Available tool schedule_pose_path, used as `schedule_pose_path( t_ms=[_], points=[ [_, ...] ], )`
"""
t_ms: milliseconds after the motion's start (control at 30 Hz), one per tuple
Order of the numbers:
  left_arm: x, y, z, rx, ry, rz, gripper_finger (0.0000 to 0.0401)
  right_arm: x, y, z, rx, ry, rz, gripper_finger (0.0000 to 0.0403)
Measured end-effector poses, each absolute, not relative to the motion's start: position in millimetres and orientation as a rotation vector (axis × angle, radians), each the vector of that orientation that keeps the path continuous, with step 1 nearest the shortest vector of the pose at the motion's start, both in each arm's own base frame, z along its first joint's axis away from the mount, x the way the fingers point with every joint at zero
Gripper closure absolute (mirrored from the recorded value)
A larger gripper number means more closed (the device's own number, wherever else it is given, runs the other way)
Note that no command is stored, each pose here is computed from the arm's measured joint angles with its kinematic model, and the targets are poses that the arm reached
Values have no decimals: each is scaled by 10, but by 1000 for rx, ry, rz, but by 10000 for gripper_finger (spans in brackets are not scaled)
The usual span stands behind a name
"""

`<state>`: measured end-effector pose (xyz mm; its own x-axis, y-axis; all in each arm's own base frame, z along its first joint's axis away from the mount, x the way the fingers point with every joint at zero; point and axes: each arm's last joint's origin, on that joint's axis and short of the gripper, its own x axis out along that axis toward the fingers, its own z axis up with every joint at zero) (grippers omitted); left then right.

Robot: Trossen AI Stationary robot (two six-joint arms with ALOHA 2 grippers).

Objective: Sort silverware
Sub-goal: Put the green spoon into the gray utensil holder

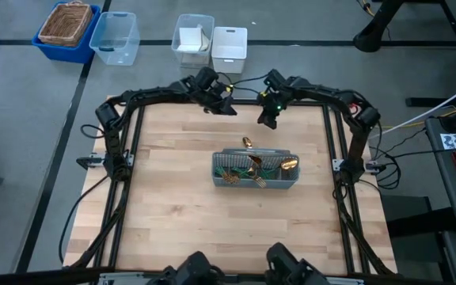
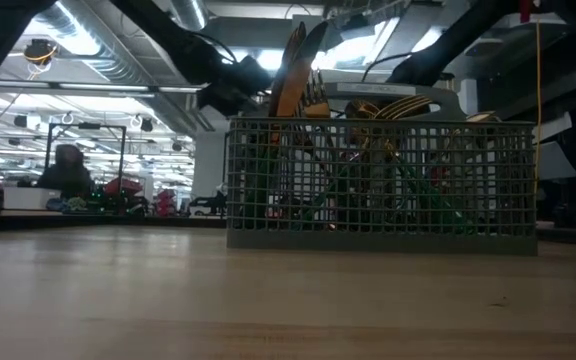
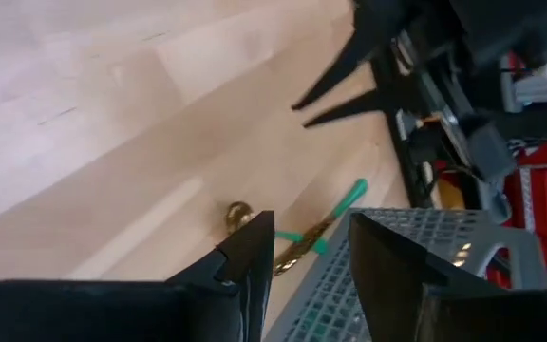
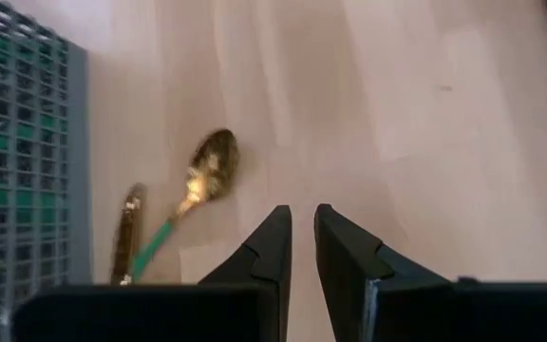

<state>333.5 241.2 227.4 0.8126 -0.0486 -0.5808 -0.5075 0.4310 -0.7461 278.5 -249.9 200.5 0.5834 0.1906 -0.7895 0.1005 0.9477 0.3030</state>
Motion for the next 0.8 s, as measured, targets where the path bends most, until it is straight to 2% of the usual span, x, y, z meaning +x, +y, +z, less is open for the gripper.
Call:
schedule_pose_path(
  t_ms=[333, 600, 700, 800],
  points=[
    [3083, 2648, 2223, -1066, 612, 367, 274, 3168, -2237, 2010, 172, 893, 102, 349],
    [2881, 2785, 2176, -1019, 664, 389, 274, 3463, -2031, 2051, -70, 912, -73, 349],
    [2830, 2807, 2161, -1013, 684, 394, 274, 3477, -1989, 1996, -27, 947, -83, 349],
    [2799, 2825, 2154, -1011, 692, 398, 274, 3473, -1958, 1933, 64, 951, -9, 349]
  ],
)
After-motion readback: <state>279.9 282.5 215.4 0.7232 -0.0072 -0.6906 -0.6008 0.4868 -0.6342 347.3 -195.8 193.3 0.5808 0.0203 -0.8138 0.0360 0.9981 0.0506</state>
